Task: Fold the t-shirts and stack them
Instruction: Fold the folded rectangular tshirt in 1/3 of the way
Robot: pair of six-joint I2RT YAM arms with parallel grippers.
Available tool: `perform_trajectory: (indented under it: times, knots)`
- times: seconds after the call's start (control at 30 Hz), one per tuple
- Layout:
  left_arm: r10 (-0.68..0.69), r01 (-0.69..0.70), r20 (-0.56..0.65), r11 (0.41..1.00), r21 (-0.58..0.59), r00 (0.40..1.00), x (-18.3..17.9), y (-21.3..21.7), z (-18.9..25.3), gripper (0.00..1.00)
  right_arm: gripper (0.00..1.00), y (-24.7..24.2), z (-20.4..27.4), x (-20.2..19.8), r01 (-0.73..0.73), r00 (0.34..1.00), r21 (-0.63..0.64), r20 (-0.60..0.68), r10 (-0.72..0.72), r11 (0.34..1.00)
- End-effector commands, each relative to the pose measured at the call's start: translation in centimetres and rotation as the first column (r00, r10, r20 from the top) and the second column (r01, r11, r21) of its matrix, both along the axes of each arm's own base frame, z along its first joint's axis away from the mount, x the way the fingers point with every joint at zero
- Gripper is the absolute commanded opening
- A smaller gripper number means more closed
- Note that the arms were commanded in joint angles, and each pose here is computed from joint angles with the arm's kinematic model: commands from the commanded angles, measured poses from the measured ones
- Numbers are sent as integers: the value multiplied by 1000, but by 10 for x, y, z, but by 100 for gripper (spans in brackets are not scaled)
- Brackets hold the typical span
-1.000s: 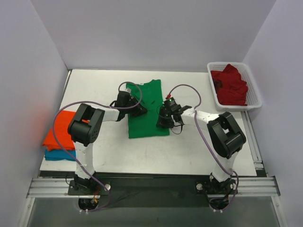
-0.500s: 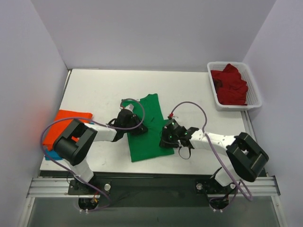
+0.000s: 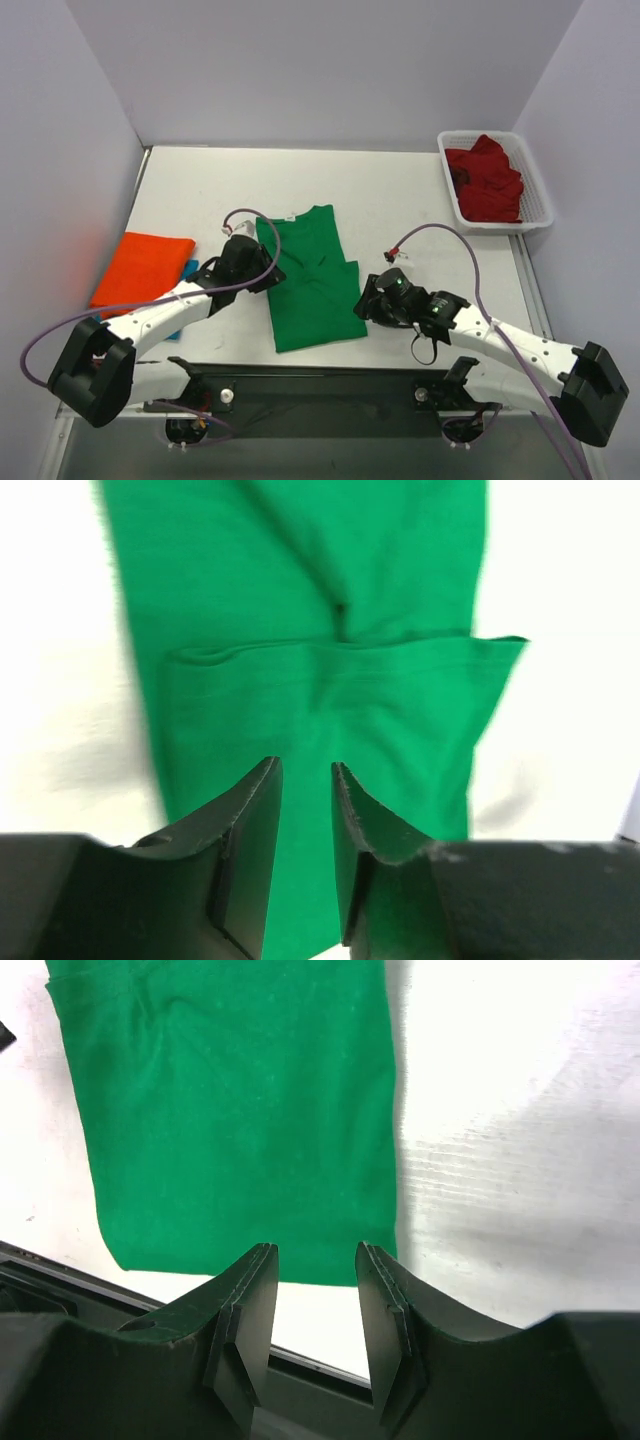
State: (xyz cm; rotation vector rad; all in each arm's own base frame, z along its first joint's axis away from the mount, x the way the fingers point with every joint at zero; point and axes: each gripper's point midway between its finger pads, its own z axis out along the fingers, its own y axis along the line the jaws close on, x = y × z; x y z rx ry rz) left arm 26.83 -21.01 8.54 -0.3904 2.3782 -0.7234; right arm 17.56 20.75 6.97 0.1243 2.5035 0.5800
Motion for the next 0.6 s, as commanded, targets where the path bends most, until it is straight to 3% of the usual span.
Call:
perform_trajectory:
  times: [0.0,0.1,0.3,0.57]
  knots:
    - [89,-79,-59,984,162,994,-11,37,-25,41,38,-23,-5,-4,53,998,-76,-13,-54,996]
    - [97,-82,-59,972,219,994,-5,43,-29,47,38,-26,-9,-5,51,998,-91,-18,-53,995]
    - [78,-55,-67,954,295,995,7,44,-43,48,38,-28,-18,-6,38,998,-132,-37,-43,990]
    - [44,-36,-29,970,240,999,26,35,-39,47,38,-32,-24,-6,40,998,-158,-42,-47,987]
